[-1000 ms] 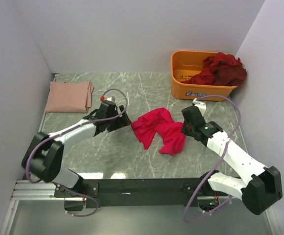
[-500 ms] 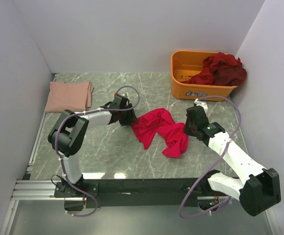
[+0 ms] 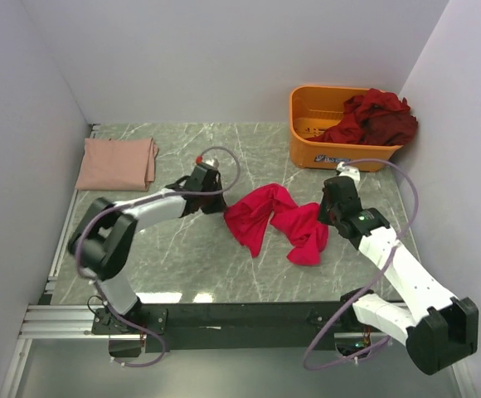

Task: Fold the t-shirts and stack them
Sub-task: Flatten the tshirt out

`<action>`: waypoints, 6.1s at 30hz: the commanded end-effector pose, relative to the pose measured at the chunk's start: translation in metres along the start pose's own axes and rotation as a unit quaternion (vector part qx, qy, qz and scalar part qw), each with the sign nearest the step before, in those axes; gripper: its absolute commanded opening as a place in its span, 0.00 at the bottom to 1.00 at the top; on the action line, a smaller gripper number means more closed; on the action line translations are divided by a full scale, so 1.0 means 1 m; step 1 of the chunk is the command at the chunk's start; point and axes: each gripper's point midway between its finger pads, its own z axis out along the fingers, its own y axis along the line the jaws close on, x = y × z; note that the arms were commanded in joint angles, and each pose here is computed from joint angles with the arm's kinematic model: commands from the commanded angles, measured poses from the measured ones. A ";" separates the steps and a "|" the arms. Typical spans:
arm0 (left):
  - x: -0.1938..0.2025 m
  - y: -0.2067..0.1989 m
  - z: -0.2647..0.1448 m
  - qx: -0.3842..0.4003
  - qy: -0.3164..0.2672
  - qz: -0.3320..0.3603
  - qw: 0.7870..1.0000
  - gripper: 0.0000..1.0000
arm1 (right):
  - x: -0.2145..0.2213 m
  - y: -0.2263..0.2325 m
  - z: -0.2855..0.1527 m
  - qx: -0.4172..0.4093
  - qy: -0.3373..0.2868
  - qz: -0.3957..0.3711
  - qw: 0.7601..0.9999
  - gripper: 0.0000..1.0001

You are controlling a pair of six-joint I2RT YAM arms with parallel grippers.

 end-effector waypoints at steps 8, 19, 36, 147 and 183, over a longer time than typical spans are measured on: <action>-0.150 -0.044 -0.203 0.008 -0.327 -0.008 0.945 0.01 | -0.145 -0.006 -0.149 -0.063 -0.275 0.069 0.957 0.00; -0.169 -0.053 -0.455 0.117 -0.524 -0.058 0.842 0.01 | -0.216 -0.006 -0.354 -0.219 -0.459 0.069 0.858 0.00; -0.210 -0.038 -0.491 0.025 -0.583 -0.099 0.806 0.01 | -0.281 0.049 -0.353 -0.253 -0.475 -0.003 0.843 0.00; -0.137 0.059 0.022 -0.042 -0.032 -0.105 0.993 0.99 | 0.138 0.197 -0.004 -0.172 0.236 -0.120 0.949 0.91; 0.022 0.136 -0.105 -0.215 -0.019 -0.200 0.956 1.00 | 0.043 0.076 -0.003 -0.072 0.123 -0.120 0.983 0.93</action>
